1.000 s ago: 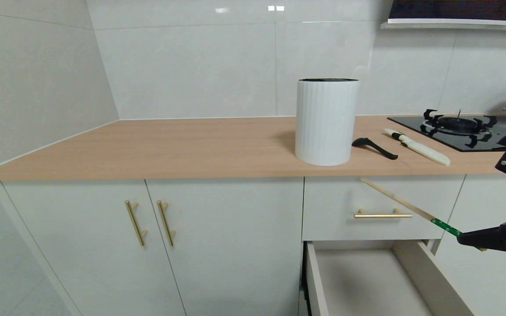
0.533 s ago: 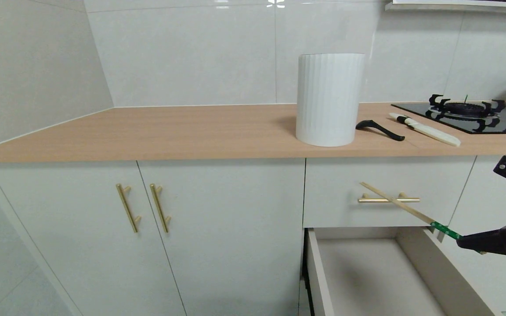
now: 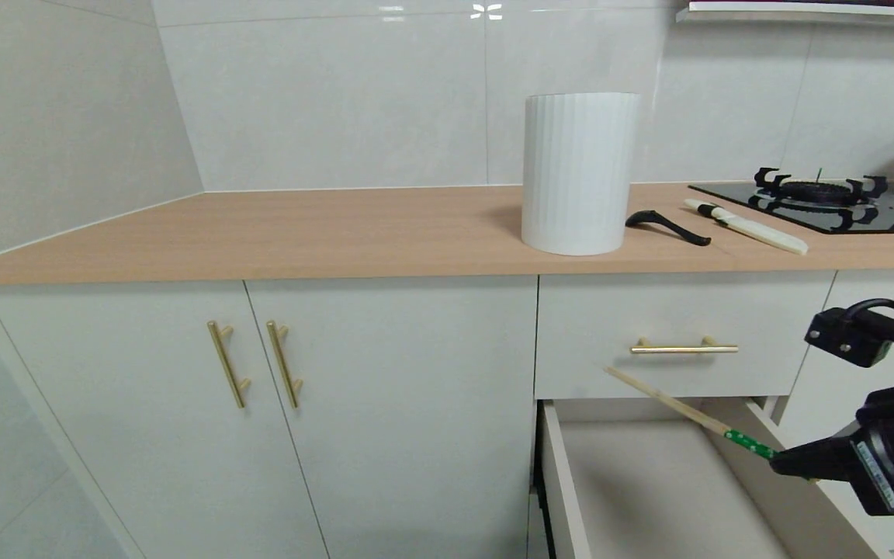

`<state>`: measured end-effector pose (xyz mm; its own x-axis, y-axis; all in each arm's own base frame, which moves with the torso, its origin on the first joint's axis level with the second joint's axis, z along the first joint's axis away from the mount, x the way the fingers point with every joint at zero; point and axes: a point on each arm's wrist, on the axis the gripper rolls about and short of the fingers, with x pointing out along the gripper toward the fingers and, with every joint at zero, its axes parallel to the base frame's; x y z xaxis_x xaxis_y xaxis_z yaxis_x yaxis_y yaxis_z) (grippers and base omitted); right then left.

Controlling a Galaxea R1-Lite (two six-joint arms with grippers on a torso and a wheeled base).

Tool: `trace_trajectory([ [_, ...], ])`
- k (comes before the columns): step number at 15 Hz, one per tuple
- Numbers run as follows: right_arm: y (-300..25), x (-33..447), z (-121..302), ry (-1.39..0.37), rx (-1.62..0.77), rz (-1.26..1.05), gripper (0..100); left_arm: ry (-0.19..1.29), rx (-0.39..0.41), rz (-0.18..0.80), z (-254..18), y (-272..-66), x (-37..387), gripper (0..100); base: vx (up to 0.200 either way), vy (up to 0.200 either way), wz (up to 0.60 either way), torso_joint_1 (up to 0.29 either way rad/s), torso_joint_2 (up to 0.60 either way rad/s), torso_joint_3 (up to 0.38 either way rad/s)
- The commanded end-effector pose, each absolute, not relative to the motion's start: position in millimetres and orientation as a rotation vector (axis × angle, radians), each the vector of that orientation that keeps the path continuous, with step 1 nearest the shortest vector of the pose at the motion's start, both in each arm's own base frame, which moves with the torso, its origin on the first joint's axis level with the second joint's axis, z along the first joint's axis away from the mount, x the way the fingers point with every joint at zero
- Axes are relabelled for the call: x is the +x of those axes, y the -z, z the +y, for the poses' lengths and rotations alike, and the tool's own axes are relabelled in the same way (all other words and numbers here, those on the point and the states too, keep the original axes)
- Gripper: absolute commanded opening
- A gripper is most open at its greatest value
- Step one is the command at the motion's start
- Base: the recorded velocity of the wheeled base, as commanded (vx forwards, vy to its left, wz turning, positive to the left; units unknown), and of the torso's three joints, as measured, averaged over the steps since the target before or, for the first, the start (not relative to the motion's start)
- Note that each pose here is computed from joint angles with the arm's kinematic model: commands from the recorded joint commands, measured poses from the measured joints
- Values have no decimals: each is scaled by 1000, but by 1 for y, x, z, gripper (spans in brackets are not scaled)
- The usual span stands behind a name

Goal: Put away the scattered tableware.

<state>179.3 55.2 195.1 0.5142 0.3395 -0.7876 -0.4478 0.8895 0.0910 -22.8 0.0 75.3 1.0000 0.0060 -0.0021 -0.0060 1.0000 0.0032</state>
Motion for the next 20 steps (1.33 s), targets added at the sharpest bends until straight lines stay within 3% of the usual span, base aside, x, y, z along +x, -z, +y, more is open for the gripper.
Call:
trace_trajectory([
  [1,-165,205,68,-490,-144,1068,0,-6,3,2,0,-75,-23,100,0,0,0,0,0,0],
  [11,-41,314,107,-295,50,1436,0,-8,3,2,0,-75,-23,100,0,0,0,0,0,0],
  [20,-2,309,146,-154,-108,1460,0,-5,3,2,0,-75,-23,100,0,0,0,0,0,0],
])
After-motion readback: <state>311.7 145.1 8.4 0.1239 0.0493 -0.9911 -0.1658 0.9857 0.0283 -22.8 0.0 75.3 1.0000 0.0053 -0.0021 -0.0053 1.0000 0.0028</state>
